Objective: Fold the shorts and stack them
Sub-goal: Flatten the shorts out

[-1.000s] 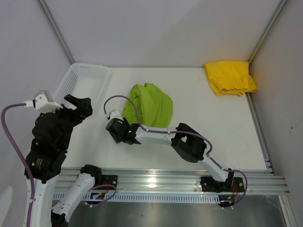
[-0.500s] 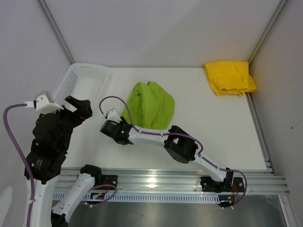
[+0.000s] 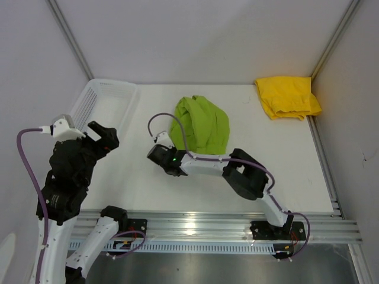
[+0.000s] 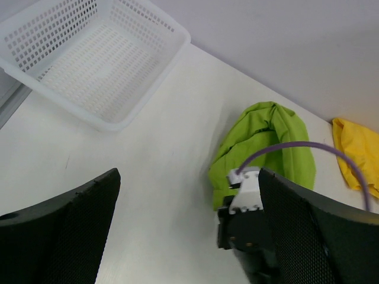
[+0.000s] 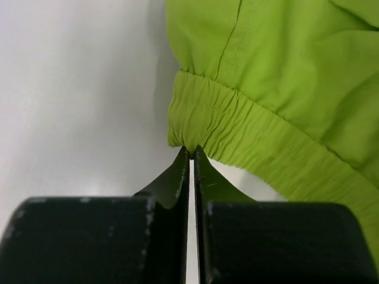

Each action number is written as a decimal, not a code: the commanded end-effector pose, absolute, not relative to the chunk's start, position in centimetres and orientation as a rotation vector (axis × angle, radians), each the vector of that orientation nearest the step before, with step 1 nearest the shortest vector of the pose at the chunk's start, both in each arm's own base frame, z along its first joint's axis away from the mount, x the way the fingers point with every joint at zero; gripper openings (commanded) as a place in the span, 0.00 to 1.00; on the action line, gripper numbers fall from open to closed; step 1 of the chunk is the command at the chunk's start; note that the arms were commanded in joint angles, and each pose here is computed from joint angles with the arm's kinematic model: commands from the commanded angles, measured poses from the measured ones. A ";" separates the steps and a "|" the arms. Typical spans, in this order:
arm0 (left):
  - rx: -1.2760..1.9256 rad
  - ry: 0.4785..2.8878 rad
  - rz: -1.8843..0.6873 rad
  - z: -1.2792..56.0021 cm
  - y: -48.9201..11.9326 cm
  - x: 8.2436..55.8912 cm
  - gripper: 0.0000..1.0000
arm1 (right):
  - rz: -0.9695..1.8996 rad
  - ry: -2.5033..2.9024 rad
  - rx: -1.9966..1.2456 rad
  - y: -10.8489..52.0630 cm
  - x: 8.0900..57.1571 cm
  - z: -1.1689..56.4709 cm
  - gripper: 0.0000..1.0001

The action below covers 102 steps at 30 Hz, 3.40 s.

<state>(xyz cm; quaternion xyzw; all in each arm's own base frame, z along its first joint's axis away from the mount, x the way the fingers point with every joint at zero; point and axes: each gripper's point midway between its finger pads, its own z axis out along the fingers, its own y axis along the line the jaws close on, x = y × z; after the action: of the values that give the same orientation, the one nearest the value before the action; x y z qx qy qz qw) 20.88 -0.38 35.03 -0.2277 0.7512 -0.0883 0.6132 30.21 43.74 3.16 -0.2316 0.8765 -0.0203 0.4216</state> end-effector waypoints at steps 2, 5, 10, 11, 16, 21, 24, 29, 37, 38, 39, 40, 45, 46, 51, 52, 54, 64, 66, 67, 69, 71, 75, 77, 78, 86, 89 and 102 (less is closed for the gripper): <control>-0.511 1.733 -0.208 34.6 -0.7 21.6 0.99 | 0.173 2.092 -0.523 42.3 30.2 14.5 0.00; -0.475 1.770 -0.238 33.2 -1.7 22.5 0.99 | 0.270 2.088 -0.611 40.4 28.2 20.3 0.00; -0.307 1.819 -0.488 30.6 -6.9 24.3 0.99 | 0.463 2.106 -0.655 34.8 25.7 28.2 0.00; -0.288 1.810 -0.530 30.6 -7.6 24.5 0.99 | 0.514 2.100 -0.673 34.5 24.9 29.3 0.00; -0.141 1.720 -0.725 30.1 -11.4 24.6 0.99 | 0.629 2.121 -0.630 30.7 22.9 31.5 0.00; 0.004 1.670 -0.876 28.8 -15.3 23.6 0.99 | 0.797 2.239 -0.524 27.7 20.6 27.9 0.00; 0.110 1.669 -0.940 27.8 -18.1 23.1 0.99 | 0.804 2.295 -0.401 24.7 20.1 25.7 0.00; 0.235 1.721 -0.939 24.8 -22.2 23.2 0.99 | 0.691 2.478 -0.201 19.5 18.0 19.2 0.00; 0.379 1.730 -0.947 23.2 -26.8 22.9 0.99 | 0.719 2.430 -0.172 18.2 17.0 18.0 0.42; 0.392 1.736 -0.948 22.9 -27.1 22.8 0.99 | 0.730 2.426 -0.173 18.5 17.1 17.6 0.44; 0.404 1.753 -0.945 22.2 -27.4 22.8 0.99 | 0.747 2.428 -0.190 18.7 17.0 17.4 0.47; 0.415 1.745 -0.946 22.2 -27.6 22.8 0.99 | 0.793 2.437 -0.215 19.4 16.7 17.2 0.50; 0.433 1.785 -0.938 20.2 -28.0 22.8 0.98 | 0.855 2.420 -0.220 20.7 17.2 16.2 0.67; 0.437 1.793 -0.935 19.9 -28.1 22.8 0.98 | 0.866 2.421 -0.236 20.9 17.2 16.1 0.68; 0.436 1.834 -0.933 18.1 -28.4 22.9 0.97 | 0.871 2.367 -0.329 22.6 16.5 16.6 0.71; 0.427 1.844 -0.929 17.7 -28.3 23.0 0.97 | 0.869 2.355 -0.343 22.8 16.3 16.8 0.72; 0.360 1.894 -0.902 16.3 -27.9 23.5 0.97 | 0.865 2.310 -0.391 23.8 15.4 17.3 0.73; 0.107 1.905 -0.868 19.0 -24.9 25.3 0.98 | 0.592 2.238 -0.332 25.3 13.9 15.8 0.75; 0.092 1.881 -0.864 20.3 -24.3 25.1 0.98 | 0.495 2.223 -0.287 24.7 14.6 15.8 0.72; 0.084 1.884 -0.853 20.5 -23.9 25.0 0.98 | 0.440 2.228 -0.293 24.8 14.7 15.3 0.70; 0.062 1.842 -0.860 22.2 -23.2 24.8 0.98 | 0.375 2.211 -0.245 24.5 15.4 15.6 0.68; 0.045 1.839 -0.845 22.7 -22.4 24.7 0.99 | 0.327 2.206 -0.239 24.6 15.9 15.2 0.65; 0.016 1.845 -0.815 23.3 -21.0 24.6 0.99 | 0.335 2.218 -0.254 25.5 16.8 15.1 0.38; 0.002 1.842 -0.796 23.4 -20.3 24.7 0.99 | 0.328 2.230 -0.277 25.6 16.9 14.9 0.26; -0.004 1.854 -0.782 23.2 -19.9 24.7 0.99 | 0.328 2.234 -0.293 25.6 16.7 15.0 0.21; -0.096 1.951 -0.675 20.1 -16.8 27.2 0.99 | 0.335 2.285 -0.394 21.2 15.6 18.7 0.00; -0.134 1.968 -0.681 19.4 -16.1 28.3 0.99 | 0.362 2.310 -0.460 19.5 13.9 20.2 0.00; -0.281 2.115 -0.746 12.5 -15.6 32.4 0.99 | 0.288 2.499 -0.576 17.8 7.2 16.5 0.00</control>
<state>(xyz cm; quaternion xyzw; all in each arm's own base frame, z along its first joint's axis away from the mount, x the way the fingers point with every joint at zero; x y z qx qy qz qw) 30.89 -14.34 10.78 -0.1137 0.8742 -0.2480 0.4018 7.64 19.91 16.66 -0.2420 0.9178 0.1303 0.2865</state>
